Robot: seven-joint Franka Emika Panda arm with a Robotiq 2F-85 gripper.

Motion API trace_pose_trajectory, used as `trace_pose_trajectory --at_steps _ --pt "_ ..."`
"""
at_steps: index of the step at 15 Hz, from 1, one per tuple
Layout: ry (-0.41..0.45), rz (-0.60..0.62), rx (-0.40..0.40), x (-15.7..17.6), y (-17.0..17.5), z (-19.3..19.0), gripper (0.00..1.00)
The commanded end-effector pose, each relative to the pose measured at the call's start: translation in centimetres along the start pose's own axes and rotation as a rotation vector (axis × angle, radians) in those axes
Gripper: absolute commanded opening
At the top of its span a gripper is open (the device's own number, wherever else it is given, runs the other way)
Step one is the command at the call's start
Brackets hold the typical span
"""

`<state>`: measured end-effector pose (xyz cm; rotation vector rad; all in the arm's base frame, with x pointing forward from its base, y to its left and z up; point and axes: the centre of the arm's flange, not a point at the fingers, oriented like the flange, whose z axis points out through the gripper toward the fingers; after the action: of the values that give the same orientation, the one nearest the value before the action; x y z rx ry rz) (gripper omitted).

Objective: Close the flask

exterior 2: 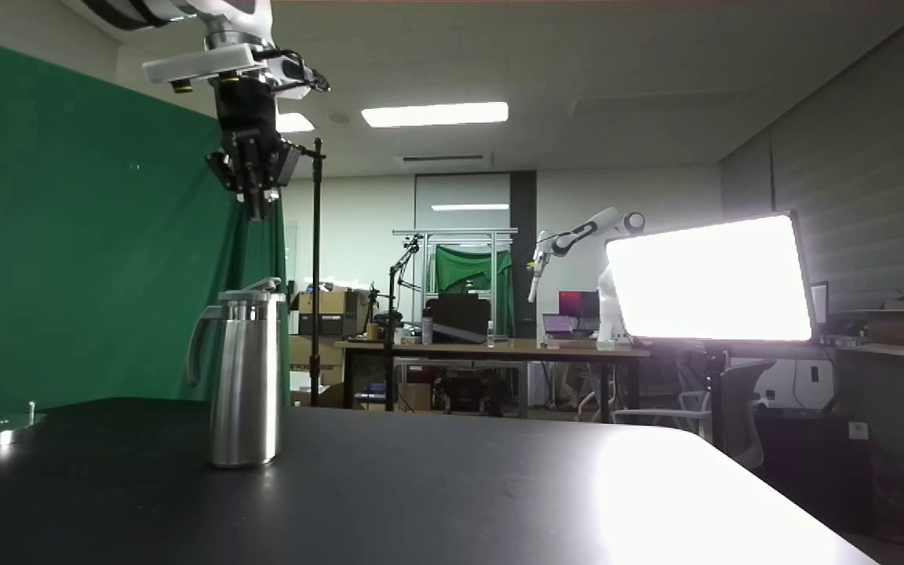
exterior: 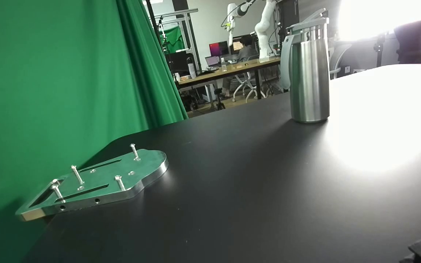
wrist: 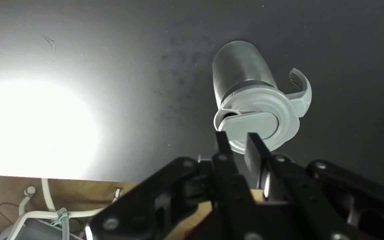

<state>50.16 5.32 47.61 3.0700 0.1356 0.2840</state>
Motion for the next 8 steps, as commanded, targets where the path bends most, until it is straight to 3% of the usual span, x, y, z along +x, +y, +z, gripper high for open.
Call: trace_pose_trajectory --at_steps 1,8 --pt "-0.033 -0.016 -0.003 2.2 -0.8 1.1 0.00" --pt "-0.067 -0.024 -0.012 3.5 -0.9 3.8 0.00"
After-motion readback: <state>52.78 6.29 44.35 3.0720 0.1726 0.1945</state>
